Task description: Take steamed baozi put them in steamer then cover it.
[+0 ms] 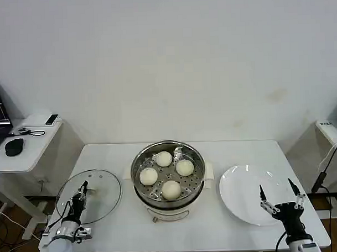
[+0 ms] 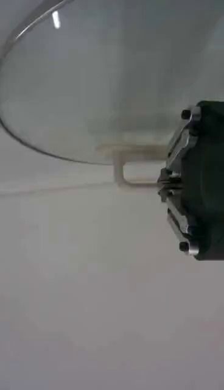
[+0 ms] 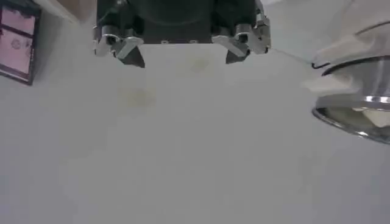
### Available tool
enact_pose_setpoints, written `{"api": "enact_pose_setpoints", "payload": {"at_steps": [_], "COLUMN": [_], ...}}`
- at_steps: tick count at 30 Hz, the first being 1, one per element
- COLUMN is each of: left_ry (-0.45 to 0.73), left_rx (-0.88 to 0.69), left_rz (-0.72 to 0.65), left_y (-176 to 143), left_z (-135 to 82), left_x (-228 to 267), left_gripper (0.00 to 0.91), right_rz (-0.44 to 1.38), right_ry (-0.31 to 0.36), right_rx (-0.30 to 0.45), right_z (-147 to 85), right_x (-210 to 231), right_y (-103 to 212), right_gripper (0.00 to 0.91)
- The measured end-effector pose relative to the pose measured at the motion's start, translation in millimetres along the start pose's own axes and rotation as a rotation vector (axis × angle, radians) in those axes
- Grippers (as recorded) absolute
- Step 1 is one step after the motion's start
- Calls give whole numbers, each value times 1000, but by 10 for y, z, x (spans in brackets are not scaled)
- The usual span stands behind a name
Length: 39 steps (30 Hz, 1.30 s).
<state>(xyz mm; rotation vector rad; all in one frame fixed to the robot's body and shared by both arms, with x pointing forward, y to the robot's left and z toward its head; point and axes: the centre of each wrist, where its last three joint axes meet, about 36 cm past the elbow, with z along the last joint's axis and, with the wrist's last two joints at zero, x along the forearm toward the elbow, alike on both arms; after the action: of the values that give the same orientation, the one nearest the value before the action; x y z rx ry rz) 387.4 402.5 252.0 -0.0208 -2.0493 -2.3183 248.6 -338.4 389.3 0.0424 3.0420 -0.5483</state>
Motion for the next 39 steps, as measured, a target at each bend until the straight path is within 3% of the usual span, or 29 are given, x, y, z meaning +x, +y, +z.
{"api": "enact_pose_setpoints", "payload": {"at_steps": [9,20,29,39], "left_ry": [88,159,132,69], "left_rx": [31,85,100,109], "left_rz": [-69,-113,-149,-145], "left_y": [290,911,1539,1897], "left_z": [-122,-328,-653,-1106], "left_x": [201,458,515,400], "left_gripper": [0,0,0,0], "right_rz": [-13,-31,-49,-57], "right_ry": [-2,-2,3,2], "right_rx": [4,8,17,21], "right_z": [5,30,63,58], "right_x": [-6,-14,-30,-32], "right_y": [8,55,91,179], "right_gripper": [907,907,907,907]}}
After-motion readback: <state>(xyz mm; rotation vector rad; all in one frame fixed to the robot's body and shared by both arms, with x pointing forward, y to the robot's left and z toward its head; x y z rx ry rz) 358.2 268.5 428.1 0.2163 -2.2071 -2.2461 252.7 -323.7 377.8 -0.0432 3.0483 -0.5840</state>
